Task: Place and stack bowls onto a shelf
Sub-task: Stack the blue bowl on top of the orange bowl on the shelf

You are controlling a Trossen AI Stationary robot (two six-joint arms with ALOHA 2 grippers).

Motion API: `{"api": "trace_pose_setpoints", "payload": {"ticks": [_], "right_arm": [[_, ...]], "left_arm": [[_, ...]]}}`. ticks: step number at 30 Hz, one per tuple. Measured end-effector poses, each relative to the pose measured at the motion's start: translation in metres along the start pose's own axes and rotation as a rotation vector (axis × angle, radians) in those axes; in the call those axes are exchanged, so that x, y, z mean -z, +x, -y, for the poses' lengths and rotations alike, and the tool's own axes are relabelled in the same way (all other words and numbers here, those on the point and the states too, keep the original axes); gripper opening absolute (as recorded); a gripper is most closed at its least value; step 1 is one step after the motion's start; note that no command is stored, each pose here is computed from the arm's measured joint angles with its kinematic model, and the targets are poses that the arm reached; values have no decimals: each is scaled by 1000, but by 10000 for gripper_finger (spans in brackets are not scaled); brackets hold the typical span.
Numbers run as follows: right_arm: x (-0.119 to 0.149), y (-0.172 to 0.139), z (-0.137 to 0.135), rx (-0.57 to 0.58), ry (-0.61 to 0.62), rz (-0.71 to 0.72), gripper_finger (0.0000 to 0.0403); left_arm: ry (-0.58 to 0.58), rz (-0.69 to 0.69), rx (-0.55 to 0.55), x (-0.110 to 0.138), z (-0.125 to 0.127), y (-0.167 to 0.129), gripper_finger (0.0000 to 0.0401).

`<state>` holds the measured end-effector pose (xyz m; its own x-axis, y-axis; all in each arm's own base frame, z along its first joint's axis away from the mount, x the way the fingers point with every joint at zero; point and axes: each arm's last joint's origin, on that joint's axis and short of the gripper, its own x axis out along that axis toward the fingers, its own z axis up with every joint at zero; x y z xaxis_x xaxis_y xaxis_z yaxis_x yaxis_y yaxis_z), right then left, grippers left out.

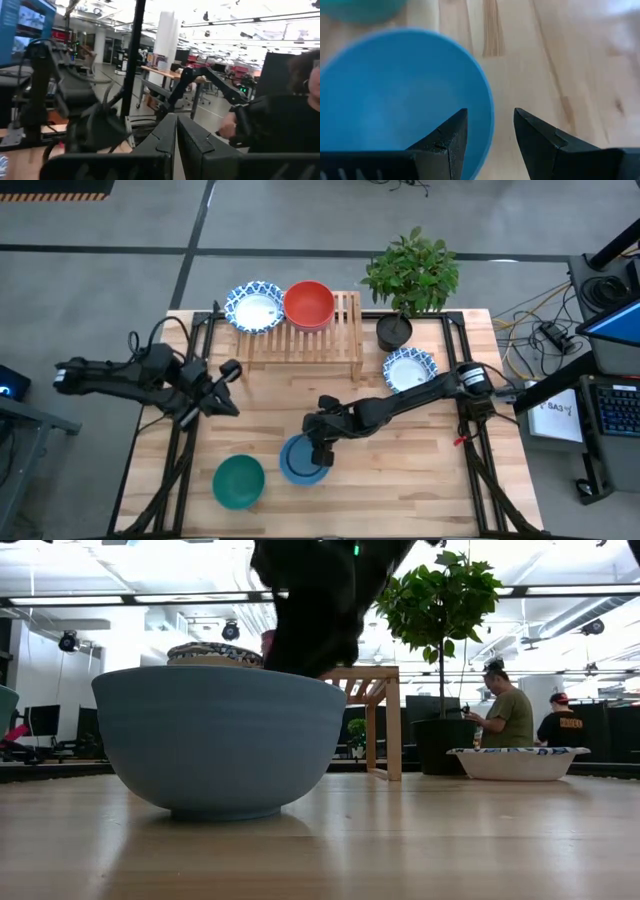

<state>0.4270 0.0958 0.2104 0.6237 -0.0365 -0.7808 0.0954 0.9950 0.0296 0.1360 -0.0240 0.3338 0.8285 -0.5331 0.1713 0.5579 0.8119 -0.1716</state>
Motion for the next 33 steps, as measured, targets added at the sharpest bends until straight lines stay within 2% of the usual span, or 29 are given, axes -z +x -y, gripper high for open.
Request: {"api": "trace_pose_setpoints", "payload": {"ticks": [7,10,14,18,20,25,29,33], "right_arm": [[15,32,1,24,-7,-73,149],[18,38,1,27,-7,-82,135],[17,38,1,25,-5,-74,93],[15,35,1,10,8,-71,30],[13,31,1,-30,20,-70,16],[4,15,6,-78,65,-49,10],[-22,-14,16,-83,86,41,10],[-53,-48,29,-35,63,161,9]], "left_arm": [[-17,-40,26,5,5,1,0],[-28,-60,20,7,4,1,0],[-27,-74,17,9,4,2,0],[-28,-89,13,13,3,2,0],[-31,-95,11,15,2,2,0],[-35,-96,11,20,3,-2,0],[-38,-87,13,26,5,-9,0],[-45,-71,17,29,7,-16,0]]}}
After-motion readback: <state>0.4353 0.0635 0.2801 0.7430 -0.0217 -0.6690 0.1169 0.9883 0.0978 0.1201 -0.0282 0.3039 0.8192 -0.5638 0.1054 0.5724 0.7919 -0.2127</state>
